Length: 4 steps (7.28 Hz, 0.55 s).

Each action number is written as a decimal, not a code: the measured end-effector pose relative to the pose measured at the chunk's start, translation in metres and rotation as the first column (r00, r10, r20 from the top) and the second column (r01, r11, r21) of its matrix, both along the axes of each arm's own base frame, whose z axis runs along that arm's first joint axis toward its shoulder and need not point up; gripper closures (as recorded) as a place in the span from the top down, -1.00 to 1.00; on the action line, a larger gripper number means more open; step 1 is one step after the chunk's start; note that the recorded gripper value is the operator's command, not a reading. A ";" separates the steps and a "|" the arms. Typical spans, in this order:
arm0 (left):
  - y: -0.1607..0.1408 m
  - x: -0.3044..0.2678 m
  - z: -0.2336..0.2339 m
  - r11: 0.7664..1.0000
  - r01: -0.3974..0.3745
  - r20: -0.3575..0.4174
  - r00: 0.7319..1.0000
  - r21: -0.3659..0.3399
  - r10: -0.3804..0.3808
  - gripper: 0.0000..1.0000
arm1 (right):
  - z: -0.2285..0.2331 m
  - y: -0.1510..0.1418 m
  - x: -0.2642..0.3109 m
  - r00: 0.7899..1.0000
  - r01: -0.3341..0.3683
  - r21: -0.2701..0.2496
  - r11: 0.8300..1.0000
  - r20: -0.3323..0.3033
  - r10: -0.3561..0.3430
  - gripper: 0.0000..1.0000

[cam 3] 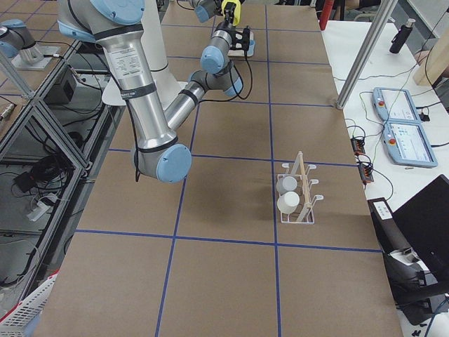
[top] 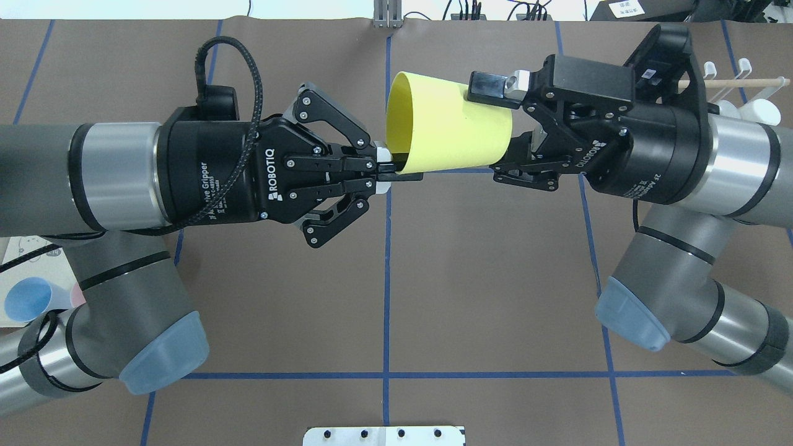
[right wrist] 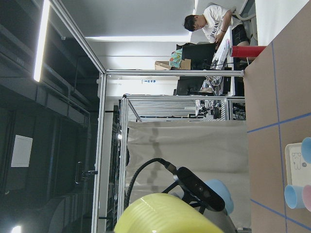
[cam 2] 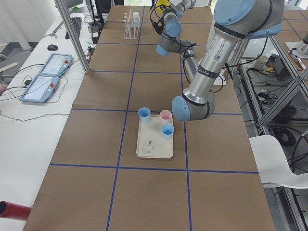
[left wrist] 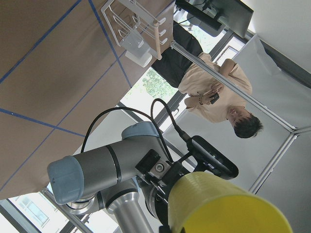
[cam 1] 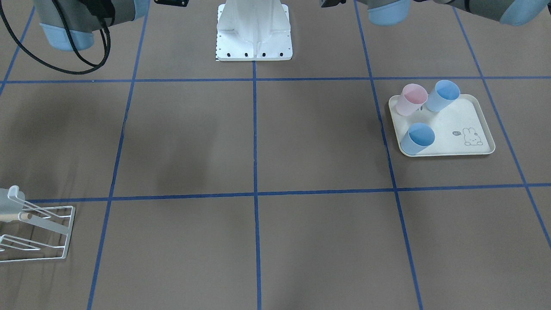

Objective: Transfer IKEA cup to right arm and place on rack

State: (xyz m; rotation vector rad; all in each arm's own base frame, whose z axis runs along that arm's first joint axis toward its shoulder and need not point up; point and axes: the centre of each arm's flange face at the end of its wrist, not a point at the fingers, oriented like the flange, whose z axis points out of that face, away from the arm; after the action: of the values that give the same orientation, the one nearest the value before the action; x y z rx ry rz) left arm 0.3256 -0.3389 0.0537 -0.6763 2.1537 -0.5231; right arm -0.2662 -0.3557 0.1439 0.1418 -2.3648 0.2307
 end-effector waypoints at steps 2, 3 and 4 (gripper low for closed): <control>0.000 0.001 0.001 1.000 0.000 0.003 1.000 0.000 0.000 1.00 | 0.006 0.000 0.000 1.000 0.000 0.011 1.000 0.014 0.000 -0.16; 0.000 0.001 0.001 1.000 0.002 0.003 1.000 0.001 -0.002 1.00 | 0.008 -0.001 0.000 1.000 0.001 0.013 1.000 0.017 -0.001 -0.19; 0.000 0.000 0.002 1.000 0.005 0.004 1.000 0.002 -0.005 1.00 | 0.009 -0.001 0.000 1.000 0.000 0.012 1.000 0.018 0.000 -0.19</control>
State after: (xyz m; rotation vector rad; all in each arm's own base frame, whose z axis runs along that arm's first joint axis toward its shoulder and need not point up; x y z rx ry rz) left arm 0.3253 -0.3390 0.0558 -0.6681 2.1525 -0.5242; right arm -0.2662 -0.3566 0.1528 0.1463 -2.3847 0.2184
